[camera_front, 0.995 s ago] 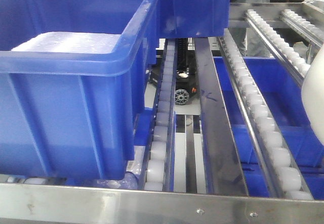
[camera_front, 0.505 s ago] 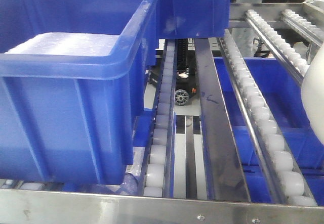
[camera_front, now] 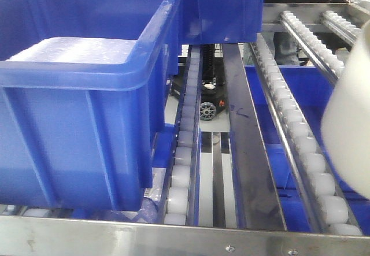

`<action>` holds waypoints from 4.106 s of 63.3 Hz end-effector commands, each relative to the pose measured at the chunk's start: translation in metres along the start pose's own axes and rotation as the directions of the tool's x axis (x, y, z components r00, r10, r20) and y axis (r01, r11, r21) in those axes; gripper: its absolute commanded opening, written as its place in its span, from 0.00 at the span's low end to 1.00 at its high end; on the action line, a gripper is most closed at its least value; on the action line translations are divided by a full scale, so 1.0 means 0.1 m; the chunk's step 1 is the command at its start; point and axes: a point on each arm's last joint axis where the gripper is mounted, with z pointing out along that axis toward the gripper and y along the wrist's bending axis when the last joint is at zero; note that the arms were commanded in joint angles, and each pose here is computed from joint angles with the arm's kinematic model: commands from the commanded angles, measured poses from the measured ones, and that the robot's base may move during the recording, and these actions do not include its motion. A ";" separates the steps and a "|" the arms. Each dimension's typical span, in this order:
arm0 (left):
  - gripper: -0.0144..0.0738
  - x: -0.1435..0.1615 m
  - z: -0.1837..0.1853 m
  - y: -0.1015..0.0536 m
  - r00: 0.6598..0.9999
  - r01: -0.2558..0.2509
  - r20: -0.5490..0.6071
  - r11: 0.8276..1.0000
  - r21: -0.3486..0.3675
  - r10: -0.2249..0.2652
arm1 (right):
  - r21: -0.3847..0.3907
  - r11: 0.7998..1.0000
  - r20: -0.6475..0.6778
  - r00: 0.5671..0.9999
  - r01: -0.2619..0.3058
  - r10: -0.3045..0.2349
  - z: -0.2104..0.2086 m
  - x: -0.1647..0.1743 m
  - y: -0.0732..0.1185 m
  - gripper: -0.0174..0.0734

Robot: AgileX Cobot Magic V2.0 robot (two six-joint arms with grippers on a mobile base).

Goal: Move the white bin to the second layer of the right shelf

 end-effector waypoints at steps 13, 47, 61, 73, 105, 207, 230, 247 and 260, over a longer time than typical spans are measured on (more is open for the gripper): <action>0.26 0.04 0.00 0.00 0.998 0.009 0.061 1.000 -0.003 -0.009 | 0.033 0.998 0.078 0.996 -0.055 0.052 0.18 -0.23 -0.13 0.25; 0.26 0.04 0.00 0.00 0.998 0.009 0.061 1.000 -0.003 -0.009 | 0.037 0.999 0.043 0.998 0.039 -0.040 0.29 -0.23 -0.23 0.25; 0.26 0.04 0.00 0.00 0.998 0.009 0.061 1.000 -0.003 -0.009 | 0.033 0.999 -0.006 0.999 0.037 -0.037 0.46 -0.13 -0.24 0.25; 0.26 0.04 0.00 0.00 0.998 0.009 0.061 1.000 -0.003 -0.009 | 0.033 0.999 -0.008 0.999 0.036 -0.036 0.47 -0.12 -0.24 0.26; 0.26 0.04 0.00 0.00 0.998 0.009 0.061 1.000 -0.003 -0.009 | 0.042 0.998 -0.019 0.999 -0.044 0.045 0.45 -0.12 -0.34 0.65; 0.26 0.04 0.00 0.00 0.998 0.009 0.061 1.000 -0.003 -0.009 | -0.099 0.994 0.559 0.823 -0.050 0.098 -1.10 0.47 -0.07 0.25; 0.26 0.04 0.00 0.00 0.998 0.009 0.061 1.000 -0.003 -0.009 | 0.011 1.000 0.752 0.659 0.002 -0.010 -0.84 0.72 -0.13 0.25; 0.26 0.04 0.00 0.00 0.998 0.009 0.061 1.000 -0.003 -0.009 | 0.024 1.000 0.794 0.608 0.001 -0.019 -0.36 1.28 -0.16 0.25; 0.26 0.04 0.00 0.00 0.998 0.009 0.061 1.000 -0.003 -0.009 | -0.002 1.000 0.800 0.600 -0.022 0.014 -0.18 1.44 -0.17 0.25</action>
